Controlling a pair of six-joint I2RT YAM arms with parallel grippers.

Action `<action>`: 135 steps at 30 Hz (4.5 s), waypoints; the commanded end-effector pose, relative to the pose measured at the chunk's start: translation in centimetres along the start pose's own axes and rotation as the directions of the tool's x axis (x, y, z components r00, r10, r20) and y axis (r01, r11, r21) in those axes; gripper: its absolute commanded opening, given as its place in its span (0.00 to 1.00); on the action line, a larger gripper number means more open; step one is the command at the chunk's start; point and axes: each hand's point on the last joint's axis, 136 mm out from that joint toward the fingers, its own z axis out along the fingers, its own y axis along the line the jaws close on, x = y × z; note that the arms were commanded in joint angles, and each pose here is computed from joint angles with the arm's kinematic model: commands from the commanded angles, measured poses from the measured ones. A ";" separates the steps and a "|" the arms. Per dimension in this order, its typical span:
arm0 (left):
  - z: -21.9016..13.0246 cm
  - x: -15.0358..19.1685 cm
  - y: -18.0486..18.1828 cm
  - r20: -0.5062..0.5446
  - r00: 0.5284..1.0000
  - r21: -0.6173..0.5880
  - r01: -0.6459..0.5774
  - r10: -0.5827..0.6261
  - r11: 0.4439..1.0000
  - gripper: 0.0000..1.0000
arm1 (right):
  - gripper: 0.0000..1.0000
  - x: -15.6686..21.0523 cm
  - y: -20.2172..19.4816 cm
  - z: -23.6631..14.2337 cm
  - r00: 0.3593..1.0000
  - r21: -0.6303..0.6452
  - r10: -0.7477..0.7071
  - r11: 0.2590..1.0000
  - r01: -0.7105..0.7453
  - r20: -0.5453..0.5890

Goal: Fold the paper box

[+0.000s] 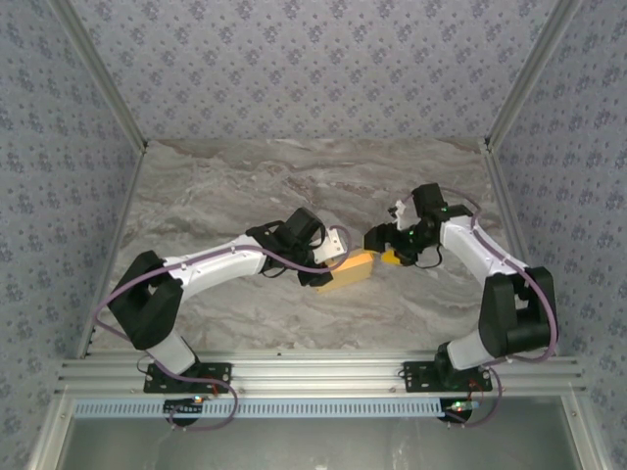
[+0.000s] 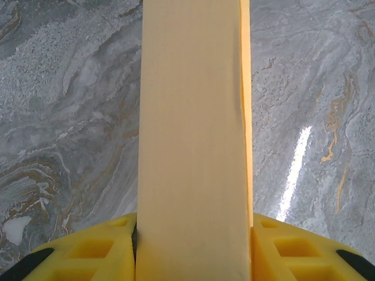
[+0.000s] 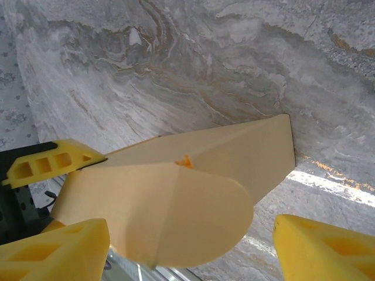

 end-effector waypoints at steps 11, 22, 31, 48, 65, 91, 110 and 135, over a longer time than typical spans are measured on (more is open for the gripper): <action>0.6 0.2 -0.7 -0.033 0.998 0.014 -0.052 0.053 0.999 0.41 | 0.68 -0.7 1.7 1.1 0.995 -0.028 -0.088 0.996 0.086 -0.048; 0.6 0.1 -0.1 -0.042 0.998 -0.018 -0.049 0.048 0.999 0.37 | 0.64 0.5 2.7 -0.5 0.999 -0.024 -0.027 0.999 0.026 -0.041; 1.0 0.6 -0.6 -0.083 0.992 -0.020 -0.098 0.096 0.995 0.37 | 0.71 1.1 1.2 -1.5 0.992 0.122 -0.117 0.985 0.123 -0.055; 0.9 0.4 -0.6 -0.089 0.991 -0.024 -0.099 0.097 0.995 0.37 | 0.71 1.6 0.0 -7.0 0.686 0.486 -0.707 0.666 0.566 0.171; 0.9 0.4 -1.0 -0.079 0.993 -0.007 -0.089 0.088 0.996 0.37 | 0.40 -0.8 0.1 -3.4 0.517 0.508 -0.840 0.521 0.686 0.163; 1.1 0.8 -0.8 -0.090 0.992 -0.014 -0.088 0.087 0.996 0.36 | 0.14 -0.6 0.9 -2.0 0.533 0.408 -0.834 0.540 0.736 0.142; 1.4 0.9 -0.6 -0.100 0.993 -0.022 -0.068 0.065 0.997 0.33 | 0.09 1.3 2.3 -1.6 0.585 0.322 -0.805 0.582 0.747 0.099; 1.8 1.0 -0.5 -0.109 0.992 -0.027 -0.060 0.057 0.998 0.33 | 0.03 2.2 2.3 0.3 0.647 0.320 -0.752 0.647 0.692 0.124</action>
